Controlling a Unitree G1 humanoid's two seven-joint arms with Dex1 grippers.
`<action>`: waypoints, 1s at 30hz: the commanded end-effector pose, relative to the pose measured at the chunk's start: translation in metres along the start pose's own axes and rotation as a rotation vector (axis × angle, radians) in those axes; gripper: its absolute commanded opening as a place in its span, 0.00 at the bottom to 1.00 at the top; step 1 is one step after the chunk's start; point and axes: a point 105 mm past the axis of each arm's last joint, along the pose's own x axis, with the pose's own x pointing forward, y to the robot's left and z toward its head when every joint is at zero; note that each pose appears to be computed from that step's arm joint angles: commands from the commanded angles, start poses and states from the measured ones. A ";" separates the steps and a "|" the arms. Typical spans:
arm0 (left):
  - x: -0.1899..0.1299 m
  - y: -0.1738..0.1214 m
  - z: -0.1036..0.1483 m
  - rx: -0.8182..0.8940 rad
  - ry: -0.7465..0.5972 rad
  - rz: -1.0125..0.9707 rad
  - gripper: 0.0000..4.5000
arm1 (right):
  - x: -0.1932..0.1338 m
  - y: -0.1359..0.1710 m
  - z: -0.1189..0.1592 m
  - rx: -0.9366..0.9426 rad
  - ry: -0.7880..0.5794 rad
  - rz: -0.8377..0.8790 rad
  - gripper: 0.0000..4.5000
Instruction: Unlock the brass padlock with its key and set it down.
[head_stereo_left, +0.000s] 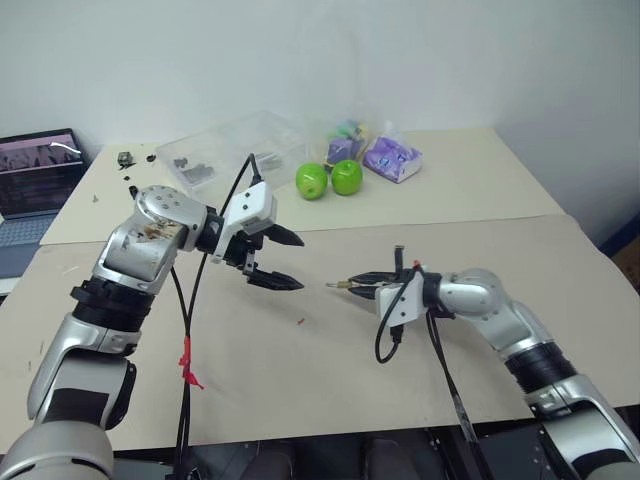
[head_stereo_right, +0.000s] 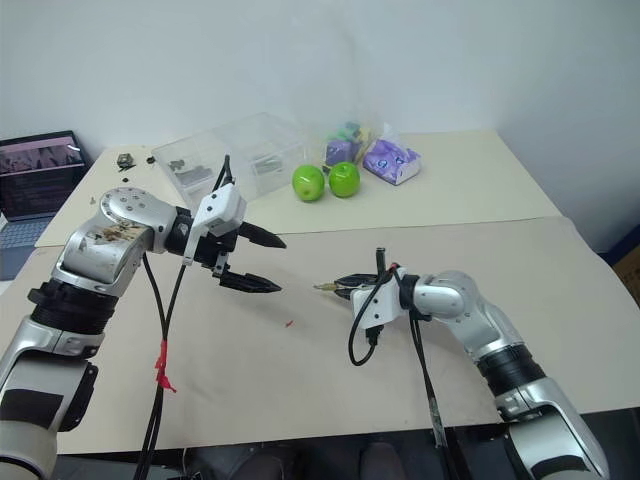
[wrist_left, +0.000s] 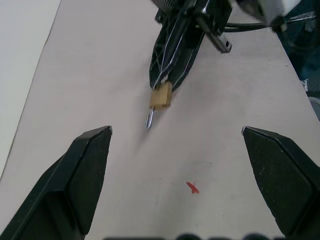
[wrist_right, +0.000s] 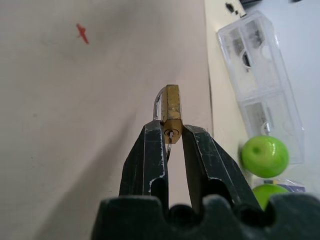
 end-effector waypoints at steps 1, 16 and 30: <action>-0.004 -0.004 0.011 0.034 -0.006 0.003 0.99 | 0.008 -0.004 -0.001 -0.157 -0.010 -0.008 0.03; -0.001 -0.006 0.009 0.035 0.017 -0.026 1.00 | 0.002 0.038 -0.026 -0.413 0.034 0.007 0.14; 0.005 -0.007 0.005 0.033 0.015 -0.051 1.00 | -0.076 0.024 -0.055 -0.323 0.207 -0.006 0.99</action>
